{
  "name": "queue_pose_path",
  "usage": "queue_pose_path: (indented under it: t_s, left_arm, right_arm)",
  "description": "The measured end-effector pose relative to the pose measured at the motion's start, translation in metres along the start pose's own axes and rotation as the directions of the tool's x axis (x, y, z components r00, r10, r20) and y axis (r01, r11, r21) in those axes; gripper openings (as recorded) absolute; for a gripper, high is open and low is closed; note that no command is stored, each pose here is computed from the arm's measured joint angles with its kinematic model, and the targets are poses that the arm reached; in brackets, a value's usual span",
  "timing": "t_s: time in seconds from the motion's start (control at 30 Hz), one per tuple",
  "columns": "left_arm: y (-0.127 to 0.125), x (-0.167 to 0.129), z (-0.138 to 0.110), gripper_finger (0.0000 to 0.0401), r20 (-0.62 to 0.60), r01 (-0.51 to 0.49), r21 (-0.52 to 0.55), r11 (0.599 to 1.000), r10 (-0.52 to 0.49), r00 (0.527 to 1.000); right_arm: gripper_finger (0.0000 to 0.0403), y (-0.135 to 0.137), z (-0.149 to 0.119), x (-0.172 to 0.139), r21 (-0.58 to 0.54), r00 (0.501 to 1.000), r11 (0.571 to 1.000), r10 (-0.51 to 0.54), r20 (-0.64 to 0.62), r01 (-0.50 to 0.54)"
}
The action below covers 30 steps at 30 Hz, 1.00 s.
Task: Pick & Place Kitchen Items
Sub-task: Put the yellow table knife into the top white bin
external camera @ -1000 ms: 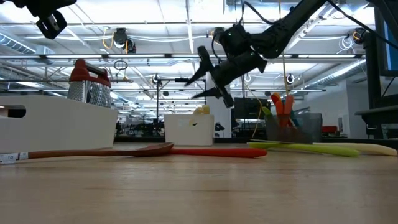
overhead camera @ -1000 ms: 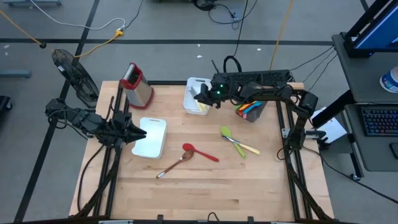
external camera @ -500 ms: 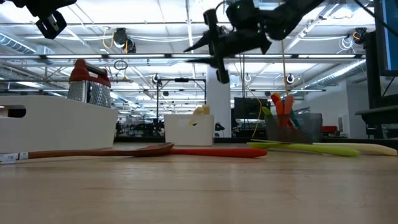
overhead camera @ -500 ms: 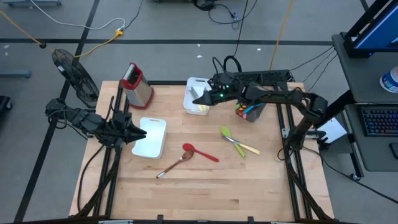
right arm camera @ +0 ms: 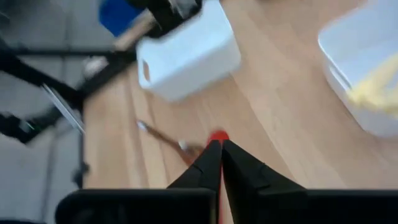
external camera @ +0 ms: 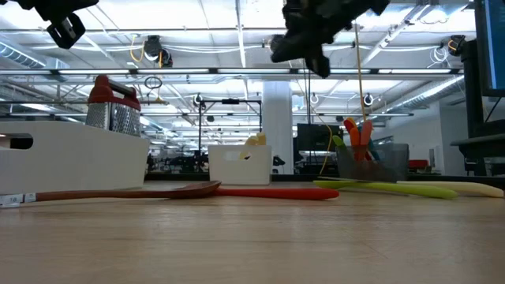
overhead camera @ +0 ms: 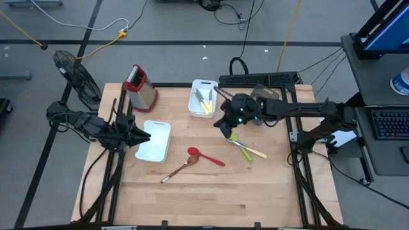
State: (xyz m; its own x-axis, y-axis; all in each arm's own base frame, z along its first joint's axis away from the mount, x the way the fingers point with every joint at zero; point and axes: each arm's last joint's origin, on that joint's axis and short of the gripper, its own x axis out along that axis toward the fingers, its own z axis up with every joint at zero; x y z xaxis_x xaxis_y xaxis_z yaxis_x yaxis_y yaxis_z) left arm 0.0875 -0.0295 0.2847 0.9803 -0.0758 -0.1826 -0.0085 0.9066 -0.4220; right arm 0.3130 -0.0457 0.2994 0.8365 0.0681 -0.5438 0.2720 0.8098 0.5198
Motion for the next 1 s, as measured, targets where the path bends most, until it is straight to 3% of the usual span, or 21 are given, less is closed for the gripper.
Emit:
queue_pose_path:
  t_s: [0.27,0.43,0.6,0.8,1.0]
  left_arm:
    - [0.000,0.000,0.000,0.0081,0.001,-0.002,0.061,0.998,0.002,1.000]
    - [0.000,0.000,0.000,0.0081,0.001,-0.002,0.090,0.996,0.002,1.000]
    - [0.001,0.000,0.000,0.0081,0.011,-0.021,0.134,0.991,0.019,1.000]
    - [0.003,0.000,0.001,0.0081,0.050,-0.095,0.131,0.987,0.090,0.995]
    - [0.003,0.000,0.002,0.0081,0.067,-0.127,0.129,0.984,0.119,0.991]
  right_arm:
    - [0.0005,0.015,-0.027,-0.016,-0.079,0.983,0.993,-0.098,-0.155,0.087]
    - [0.0001,0.010,-0.045,-0.022,0.002,0.930,0.989,-0.140,-0.340,0.149]
    - [0.0011,0.001,-0.059,-0.023,0.023,0.893,0.978,-0.181,-0.412,0.209]
    - [0.0038,-0.005,-0.074,-0.026,0.027,0.863,0.974,-0.185,-0.470,0.223]
    - [0.0091,-0.008,-0.094,-0.036,0.001,0.840,0.976,-0.189,-0.509,0.219]
